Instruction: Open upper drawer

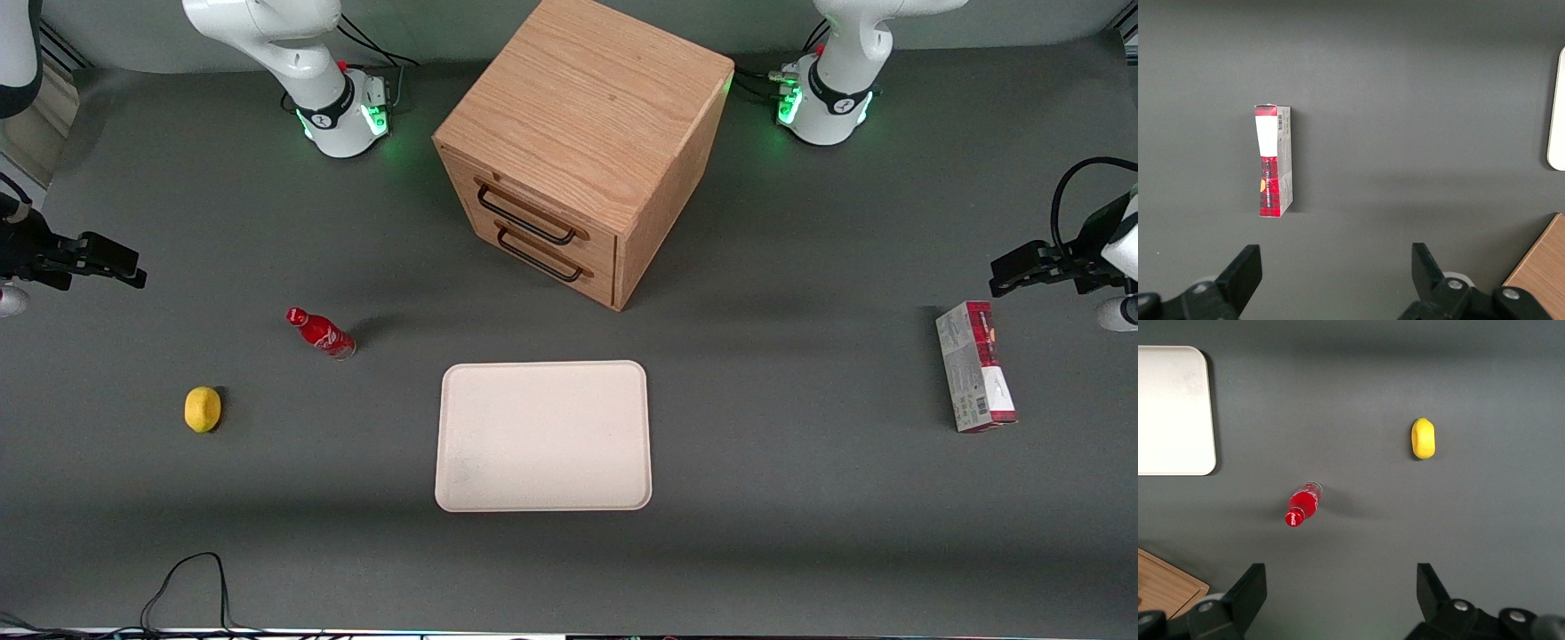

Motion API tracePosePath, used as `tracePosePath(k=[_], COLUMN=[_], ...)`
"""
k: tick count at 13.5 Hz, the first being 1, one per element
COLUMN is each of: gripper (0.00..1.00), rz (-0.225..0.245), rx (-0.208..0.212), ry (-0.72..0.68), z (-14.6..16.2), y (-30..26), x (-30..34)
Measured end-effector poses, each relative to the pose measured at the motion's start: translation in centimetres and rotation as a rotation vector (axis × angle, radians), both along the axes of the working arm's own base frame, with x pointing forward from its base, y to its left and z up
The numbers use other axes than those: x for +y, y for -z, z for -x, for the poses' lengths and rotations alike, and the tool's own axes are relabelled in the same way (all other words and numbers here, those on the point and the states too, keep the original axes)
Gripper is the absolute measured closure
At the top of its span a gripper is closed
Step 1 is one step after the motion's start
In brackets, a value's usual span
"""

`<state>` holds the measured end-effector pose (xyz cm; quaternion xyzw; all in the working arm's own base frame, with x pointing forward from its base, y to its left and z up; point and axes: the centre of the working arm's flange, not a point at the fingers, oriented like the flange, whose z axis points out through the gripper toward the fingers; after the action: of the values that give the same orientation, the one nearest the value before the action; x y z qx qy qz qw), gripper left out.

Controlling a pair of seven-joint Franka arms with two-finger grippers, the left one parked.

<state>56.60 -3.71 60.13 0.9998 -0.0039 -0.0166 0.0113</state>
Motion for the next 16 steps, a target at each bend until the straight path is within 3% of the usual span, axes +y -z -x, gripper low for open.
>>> tracePosePath(k=[4,6,11,16], gripper=[0.00,0.00,0.00,0.00], rz=[-0.002,-0.032,-0.069,-0.066], rx=[-0.009,-0.018,-0.008,0.022], ry=[-0.001,-0.021,-0.237,-0.461], z=[-0.1,-0.8,-2.6,0.3], y=[-0.4,-0.5,0.9,2.6], x=[0.1,1.6,15.1,28.6])
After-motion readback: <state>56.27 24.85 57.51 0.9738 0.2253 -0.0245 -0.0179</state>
